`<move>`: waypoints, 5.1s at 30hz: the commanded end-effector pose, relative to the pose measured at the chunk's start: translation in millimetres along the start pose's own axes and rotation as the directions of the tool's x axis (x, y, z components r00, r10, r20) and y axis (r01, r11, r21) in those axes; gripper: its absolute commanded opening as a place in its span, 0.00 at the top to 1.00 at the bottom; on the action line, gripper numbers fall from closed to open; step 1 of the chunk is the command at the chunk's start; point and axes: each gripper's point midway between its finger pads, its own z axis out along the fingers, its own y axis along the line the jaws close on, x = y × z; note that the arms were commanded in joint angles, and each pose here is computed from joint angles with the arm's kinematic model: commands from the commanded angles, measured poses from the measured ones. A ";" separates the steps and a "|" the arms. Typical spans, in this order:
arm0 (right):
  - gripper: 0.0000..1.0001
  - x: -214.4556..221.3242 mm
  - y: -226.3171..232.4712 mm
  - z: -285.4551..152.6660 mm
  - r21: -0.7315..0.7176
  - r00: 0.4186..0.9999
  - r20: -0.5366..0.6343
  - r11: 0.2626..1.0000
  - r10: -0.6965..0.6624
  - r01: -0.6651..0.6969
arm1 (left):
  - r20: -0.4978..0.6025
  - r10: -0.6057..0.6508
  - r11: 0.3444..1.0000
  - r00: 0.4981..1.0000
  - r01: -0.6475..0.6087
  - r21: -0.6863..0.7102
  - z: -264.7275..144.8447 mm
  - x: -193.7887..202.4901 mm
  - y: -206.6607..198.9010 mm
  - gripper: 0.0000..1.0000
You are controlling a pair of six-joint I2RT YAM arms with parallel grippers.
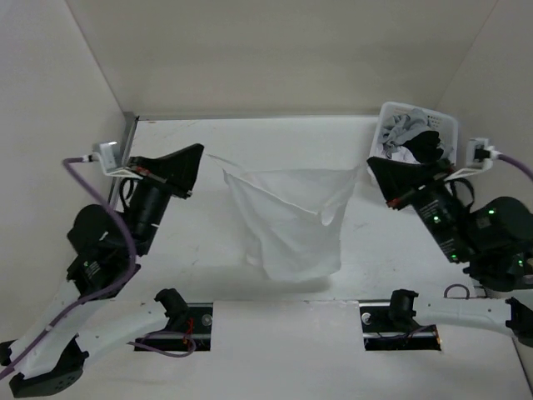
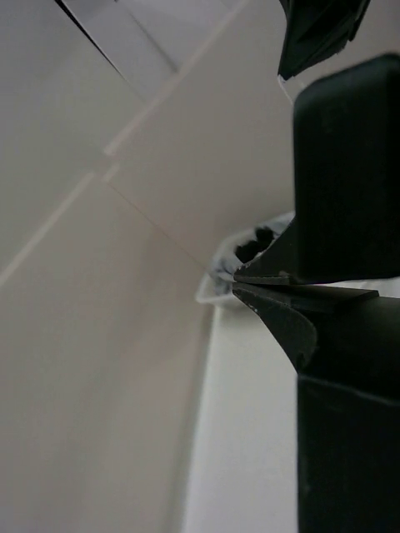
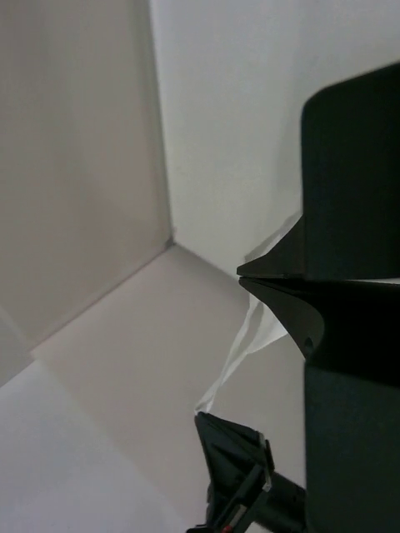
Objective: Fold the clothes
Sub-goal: Flatten the tank top out
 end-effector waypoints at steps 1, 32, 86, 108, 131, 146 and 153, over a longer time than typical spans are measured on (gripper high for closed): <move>1.00 -43.9 4.7 -4.8 0.041 0.990 0.089 0.994 -0.107 0.103 | 0.138 0.017 0.999 0.990 -0.022 0.035 -7.5 -56.6 -23.8 1.00; 0.46 122.3 -255.5 308.7 0.428 0.980 -0.198 0.900 0.002 0.084 | -0.089 0.206 0.794 0.975 -0.220 -0.567 263.7 104.4 291.6 0.44; 0.56 355.8 -249.3 44.3 0.341 0.663 -0.741 0.792 -0.105 0.506 | -0.518 -0.247 0.599 0.819 -0.291 -0.746 -118.0 278.9 321.8 0.60; 0.90 313.2 -213.2 41.0 0.351 0.783 -0.620 0.906 0.037 0.236 | -0.575 -0.179 0.599 0.798 -0.375 -0.707 -127.0 288.8 295.9 0.68; 0.61 331.3 -253.3 44.3 0.419 0.781 -0.616 0.883 0.104 0.212 | -0.325 -0.315 0.541 0.892 -0.113 -0.833 -146.3 287.8 306.3 0.70; 0.60 353.0 -283.3 34.8 0.496 0.732 -0.670 0.808 0.124 0.318 | -0.350 -0.362 0.534 0.864 -0.116 -0.838 -145.2 300.1 319.8 0.64; 0.62 357.6 -285.9 21.3 0.520 0.731 -0.663 0.801 0.160 0.297 | -0.376 -0.391 0.552 0.840 -0.114 -0.826 -145.1 304.7 313.7 0.69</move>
